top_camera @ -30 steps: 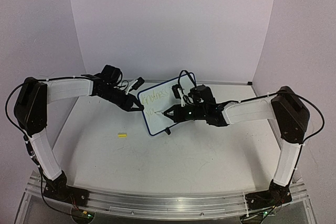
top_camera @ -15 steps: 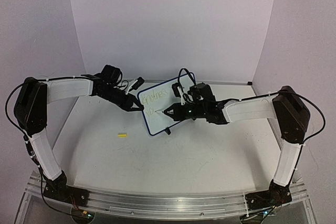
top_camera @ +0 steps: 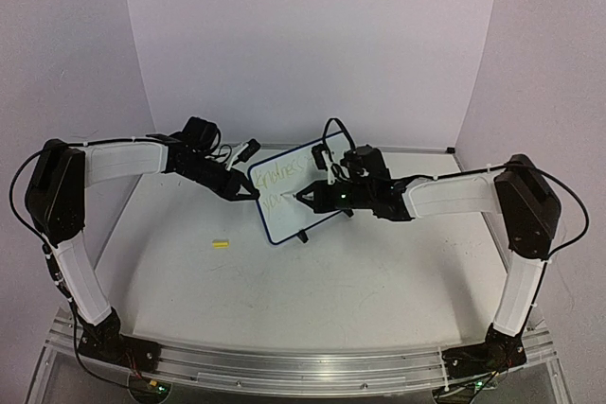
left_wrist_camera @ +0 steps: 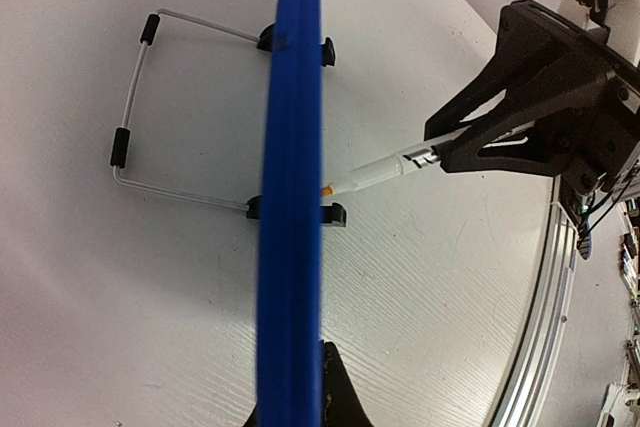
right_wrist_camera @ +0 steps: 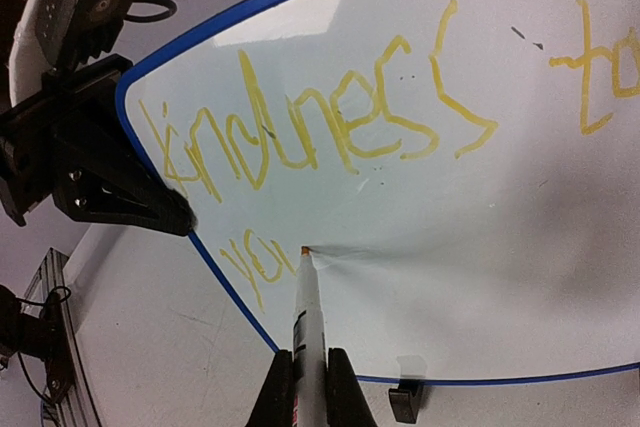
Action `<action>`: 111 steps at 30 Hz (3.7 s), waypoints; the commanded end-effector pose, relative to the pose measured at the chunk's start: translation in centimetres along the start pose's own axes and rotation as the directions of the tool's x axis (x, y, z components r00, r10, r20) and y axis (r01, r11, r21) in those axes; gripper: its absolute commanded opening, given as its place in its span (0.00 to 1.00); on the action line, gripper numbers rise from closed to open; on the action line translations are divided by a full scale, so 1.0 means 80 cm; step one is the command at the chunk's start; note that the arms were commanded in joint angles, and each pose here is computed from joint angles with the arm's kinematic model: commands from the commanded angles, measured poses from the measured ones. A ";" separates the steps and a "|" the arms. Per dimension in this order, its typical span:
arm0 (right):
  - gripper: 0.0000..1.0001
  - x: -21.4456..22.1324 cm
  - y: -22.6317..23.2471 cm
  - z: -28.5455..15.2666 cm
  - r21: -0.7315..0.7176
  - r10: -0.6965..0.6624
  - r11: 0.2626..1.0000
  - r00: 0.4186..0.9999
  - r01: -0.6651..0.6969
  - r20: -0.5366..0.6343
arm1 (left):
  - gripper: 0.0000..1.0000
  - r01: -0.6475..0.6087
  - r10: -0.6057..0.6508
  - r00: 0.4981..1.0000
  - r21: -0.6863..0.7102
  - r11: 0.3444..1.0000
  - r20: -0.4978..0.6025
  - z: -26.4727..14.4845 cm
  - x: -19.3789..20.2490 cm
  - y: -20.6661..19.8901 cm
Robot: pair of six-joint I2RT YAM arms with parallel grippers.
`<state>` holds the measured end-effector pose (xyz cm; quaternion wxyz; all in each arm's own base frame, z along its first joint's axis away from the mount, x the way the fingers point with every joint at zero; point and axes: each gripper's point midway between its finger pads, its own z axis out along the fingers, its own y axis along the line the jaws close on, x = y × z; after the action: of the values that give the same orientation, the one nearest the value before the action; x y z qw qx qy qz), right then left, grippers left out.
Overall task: Write a sentence on the whiteboard
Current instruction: Write on the whiteboard with the whiteboard marker without the cap.
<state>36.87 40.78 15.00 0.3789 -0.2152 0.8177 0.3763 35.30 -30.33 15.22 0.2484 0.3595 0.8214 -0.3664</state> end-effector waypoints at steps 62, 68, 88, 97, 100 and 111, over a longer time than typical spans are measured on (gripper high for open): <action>0.00 -0.016 0.004 -0.041 -0.027 0.006 1.000 0.999 -0.005 0.043 | 0.00 -0.029 0.029 0.999 0.001 1.000 0.024 -0.006 -0.021 -0.005; 0.00 -0.020 -0.001 -0.030 -0.031 0.008 1.000 0.999 -0.007 0.046 | 0.00 -0.028 0.028 0.999 0.000 1.000 0.024 -0.006 -0.021 -0.005; 0.00 -0.033 0.016 -0.002 -0.104 -0.025 0.994 0.999 0.028 0.032 | 0.00 -0.027 0.027 0.999 0.000 1.000 0.024 -0.005 -0.021 -0.004; 0.00 -0.023 0.013 0.002 -0.096 -0.019 0.995 1.000 0.020 0.013 | 0.00 -0.028 0.028 0.999 0.000 1.000 0.023 -0.005 -0.021 -0.004; 0.00 -0.021 0.008 0.005 -0.080 -0.011 0.997 1.000 0.012 0.011 | 0.00 -0.027 0.027 0.999 0.000 1.000 0.023 -0.005 -0.020 -0.004; 0.00 -0.024 -0.007 0.004 -0.008 0.008 1.000 1.000 -0.008 0.028 | 0.00 -0.025 0.025 0.999 0.000 1.000 0.023 -0.005 -0.021 -0.004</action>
<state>37.33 41.00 15.64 0.3657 -0.2285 0.8068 0.4039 35.28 -30.33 15.22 0.2470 0.3570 0.8225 -0.3675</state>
